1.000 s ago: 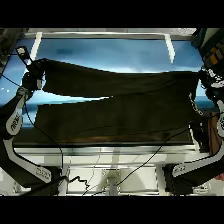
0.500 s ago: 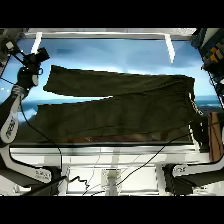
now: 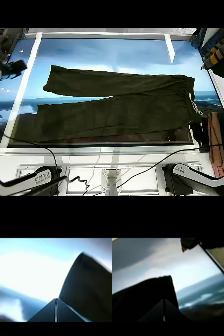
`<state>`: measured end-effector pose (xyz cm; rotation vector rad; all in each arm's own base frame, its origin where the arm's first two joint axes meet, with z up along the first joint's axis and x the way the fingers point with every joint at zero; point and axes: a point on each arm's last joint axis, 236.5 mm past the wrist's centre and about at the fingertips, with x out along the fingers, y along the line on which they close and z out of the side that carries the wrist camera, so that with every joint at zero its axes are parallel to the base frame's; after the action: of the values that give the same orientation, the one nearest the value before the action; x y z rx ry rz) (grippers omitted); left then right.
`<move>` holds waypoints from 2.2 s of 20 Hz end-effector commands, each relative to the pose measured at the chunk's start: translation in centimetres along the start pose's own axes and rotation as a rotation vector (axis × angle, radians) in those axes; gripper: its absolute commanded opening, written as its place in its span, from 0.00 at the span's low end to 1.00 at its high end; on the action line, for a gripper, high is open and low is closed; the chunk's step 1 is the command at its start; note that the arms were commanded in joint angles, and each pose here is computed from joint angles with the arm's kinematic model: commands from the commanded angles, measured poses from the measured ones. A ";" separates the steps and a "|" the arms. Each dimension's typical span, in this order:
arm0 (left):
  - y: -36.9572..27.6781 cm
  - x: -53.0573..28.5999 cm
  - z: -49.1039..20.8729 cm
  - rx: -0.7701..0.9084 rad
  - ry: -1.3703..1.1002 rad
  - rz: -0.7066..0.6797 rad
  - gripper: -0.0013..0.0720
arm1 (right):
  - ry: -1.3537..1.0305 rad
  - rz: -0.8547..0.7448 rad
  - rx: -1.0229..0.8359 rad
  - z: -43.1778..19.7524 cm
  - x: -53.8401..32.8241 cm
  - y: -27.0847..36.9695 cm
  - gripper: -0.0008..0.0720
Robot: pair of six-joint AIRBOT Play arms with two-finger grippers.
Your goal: Fold the clothes and pants, and hang the long-sleeved shirts on hangers.
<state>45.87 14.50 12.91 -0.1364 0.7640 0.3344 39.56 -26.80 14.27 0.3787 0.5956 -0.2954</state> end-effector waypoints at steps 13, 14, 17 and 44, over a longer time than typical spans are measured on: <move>5.3 -2.8 -13.8 -0.077 0.182 -0.215 0.04 | 0.534 0.011 0.543 -27.1 -3.6 -0.1 0.74; 5.4 -2.8 -13.6 -0.078 0.176 -0.211 0.04 | 0.523 -0.010 0.556 -27.4 -3.2 -0.6 0.75; 5.4 -2.7 -13.6 -0.079 0.175 -0.209 0.04 | 0.481 -0.074 0.614 -27.8 -1.9 -2.4 0.87; 4.0 -8.9 -24.4 -0.349 0.493 -0.111 0.66 | 0.312 -0.065 0.796 -28.0 4.2 -5.2 0.29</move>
<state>24.46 11.65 5.45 -0.5199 1.0694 0.3216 27.61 -20.40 -9.77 1.1807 0.7510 -0.5375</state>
